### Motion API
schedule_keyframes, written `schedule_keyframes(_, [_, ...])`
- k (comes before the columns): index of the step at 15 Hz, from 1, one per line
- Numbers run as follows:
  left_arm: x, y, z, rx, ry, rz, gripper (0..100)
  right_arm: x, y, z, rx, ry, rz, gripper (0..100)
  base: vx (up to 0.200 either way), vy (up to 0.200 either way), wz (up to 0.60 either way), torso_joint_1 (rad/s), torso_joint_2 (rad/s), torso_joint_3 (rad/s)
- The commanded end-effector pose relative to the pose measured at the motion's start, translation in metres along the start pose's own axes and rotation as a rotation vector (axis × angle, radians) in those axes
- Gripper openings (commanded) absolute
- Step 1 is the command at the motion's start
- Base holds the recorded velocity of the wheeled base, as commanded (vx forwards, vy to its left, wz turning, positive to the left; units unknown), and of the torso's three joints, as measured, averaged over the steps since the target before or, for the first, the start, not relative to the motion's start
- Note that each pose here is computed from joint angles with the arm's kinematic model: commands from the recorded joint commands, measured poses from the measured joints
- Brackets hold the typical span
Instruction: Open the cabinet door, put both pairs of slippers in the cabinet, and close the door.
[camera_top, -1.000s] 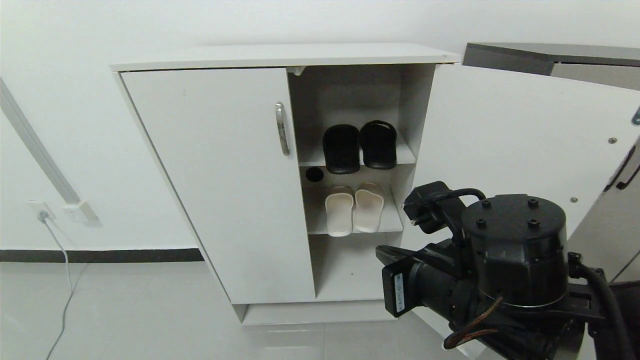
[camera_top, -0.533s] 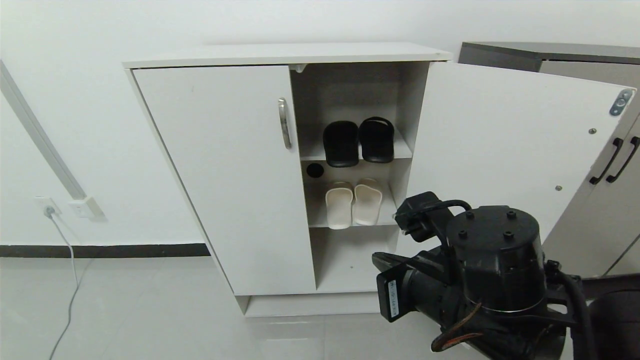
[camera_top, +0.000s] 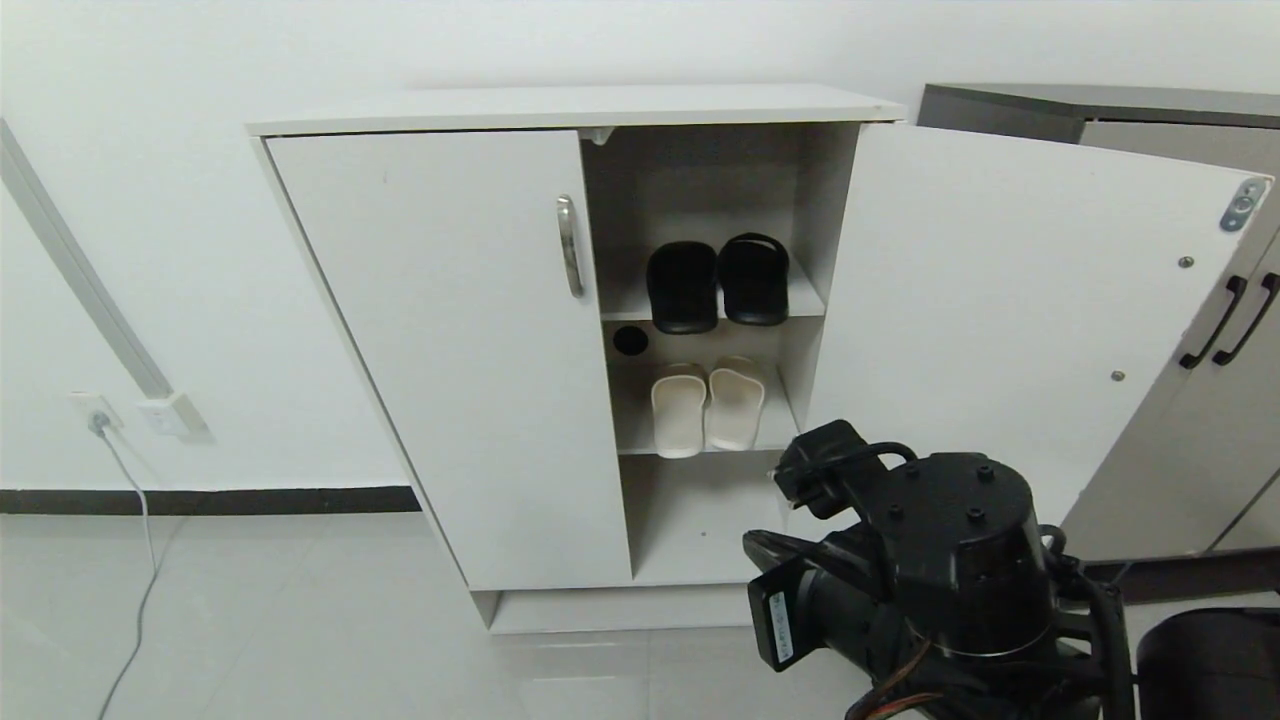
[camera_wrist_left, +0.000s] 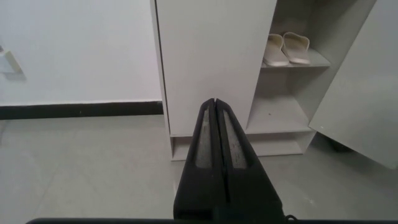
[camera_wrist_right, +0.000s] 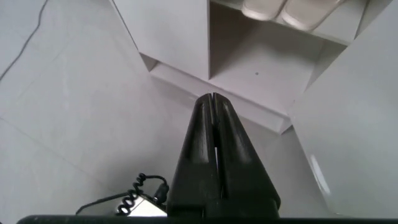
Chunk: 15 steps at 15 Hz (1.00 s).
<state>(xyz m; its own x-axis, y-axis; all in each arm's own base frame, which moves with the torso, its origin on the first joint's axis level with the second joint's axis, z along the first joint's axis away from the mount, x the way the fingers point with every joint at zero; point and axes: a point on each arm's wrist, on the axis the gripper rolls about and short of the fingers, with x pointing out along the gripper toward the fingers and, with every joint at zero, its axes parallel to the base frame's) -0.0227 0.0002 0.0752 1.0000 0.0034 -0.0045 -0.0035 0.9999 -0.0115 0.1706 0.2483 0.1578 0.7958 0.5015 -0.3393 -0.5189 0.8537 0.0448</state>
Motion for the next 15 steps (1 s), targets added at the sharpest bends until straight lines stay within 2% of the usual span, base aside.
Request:
schedule_keyframes(1, [0.0001,0.0000,0.0000,-0.001,0.002,0.000,0,0.0016,0.0022,-0.0051,-0.011,0.017,0.003,0,0.000,0.000,0.00,0.000,0.00,0.000])
schedule_keyframes(7, [0.0001,0.0000,0.0000,-0.001,0.002,0.001,0,0.0011,0.0016,-0.0071,-0.010,0.015,0.002,0,0.000,0.000,0.00,0.000,-0.01,-0.011])
schedule_keyframes(11, [0.0000,0.0000,0.0004,-0.001,0.000,0.001,0,0.0032,0.0021,-0.0093,-0.014,0.024,0.002,0,0.000,0.000,0.00,0.007,-0.21,-0.321])
schedule_keyframes(15, [0.0001,0.0000,0.0000,-0.001,0.002,0.000,0,0.0025,0.0036,-0.0099,-0.016,0.023,0.004,0,0.000,0.000,0.00,0.044,-0.53,-0.375])
